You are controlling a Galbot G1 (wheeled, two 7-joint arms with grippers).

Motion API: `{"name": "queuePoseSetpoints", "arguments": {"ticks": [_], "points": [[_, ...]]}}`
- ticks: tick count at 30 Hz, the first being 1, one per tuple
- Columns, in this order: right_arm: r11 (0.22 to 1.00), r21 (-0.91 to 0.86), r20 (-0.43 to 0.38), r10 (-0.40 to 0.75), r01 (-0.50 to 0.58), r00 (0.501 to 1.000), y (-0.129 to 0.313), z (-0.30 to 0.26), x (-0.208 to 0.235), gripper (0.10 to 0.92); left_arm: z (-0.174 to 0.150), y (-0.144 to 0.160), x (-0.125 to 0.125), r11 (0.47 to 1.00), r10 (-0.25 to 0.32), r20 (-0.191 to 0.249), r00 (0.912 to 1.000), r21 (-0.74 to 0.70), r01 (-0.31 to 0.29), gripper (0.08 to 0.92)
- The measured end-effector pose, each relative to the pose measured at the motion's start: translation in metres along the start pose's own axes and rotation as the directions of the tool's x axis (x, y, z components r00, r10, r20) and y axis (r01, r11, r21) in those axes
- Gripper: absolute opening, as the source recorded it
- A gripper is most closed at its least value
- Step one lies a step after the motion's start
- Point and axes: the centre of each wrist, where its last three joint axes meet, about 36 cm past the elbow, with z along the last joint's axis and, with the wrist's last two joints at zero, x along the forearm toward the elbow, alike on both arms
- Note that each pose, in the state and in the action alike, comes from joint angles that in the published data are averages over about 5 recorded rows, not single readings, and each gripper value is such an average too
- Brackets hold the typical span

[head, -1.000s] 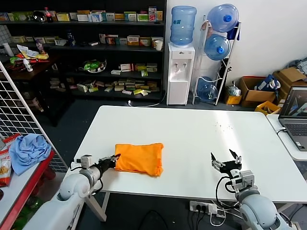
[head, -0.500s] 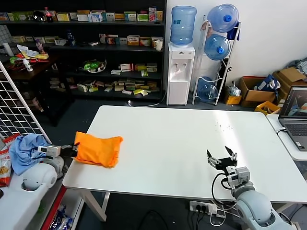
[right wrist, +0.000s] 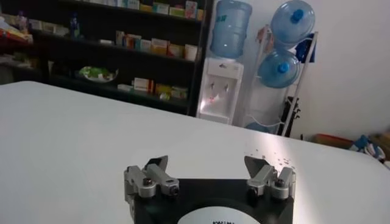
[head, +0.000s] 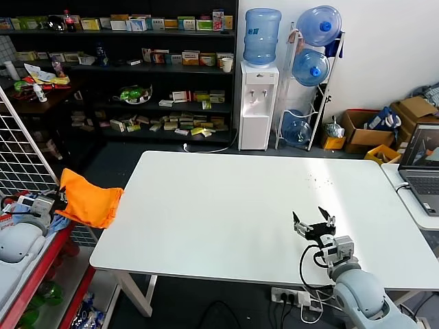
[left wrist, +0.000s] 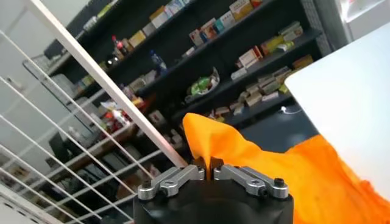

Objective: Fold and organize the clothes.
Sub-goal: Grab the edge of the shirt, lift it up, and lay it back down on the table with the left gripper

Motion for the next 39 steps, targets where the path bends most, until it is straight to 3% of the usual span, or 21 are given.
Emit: {"name": "queuePoseSetpoints", "arguments": {"ticks": [9,16,22,29,39], "points": [[1.0,-0.001,-0.004,0.009,-0.009,1.0,0.0,0.003,0.003,0.823,0.001,-0.022,0.005,0.999,0.013,0.01,0.9999,-0.042,-0.012,0.131],[1.0,0.005,-0.011,0.021,-0.021,1.0,-0.002,0.008,0.005,0.823,-0.006,-0.061,0.016,0.997,0.077,0.019,0.9969,-0.003,-0.077,0.131],[0.999,0.014,-0.02,0.03,-0.03,0.999,-0.003,0.012,0.005,0.823,-0.024,-0.095,0.034,0.987,0.146,0.043,0.9884,0.061,-0.148,0.131],[0.999,0.025,-0.028,0.044,-0.043,0.999,-0.008,0.014,0.004,0.823,-0.055,-0.137,0.059,0.957,0.234,0.093,0.9677,0.15,-0.246,0.131],[0.998,0.027,-0.039,0.063,-0.062,0.997,-0.013,0.017,0.004,0.823,-0.077,-0.209,0.092,0.891,0.358,0.129,0.9249,0.25,-0.379,0.131]]}}
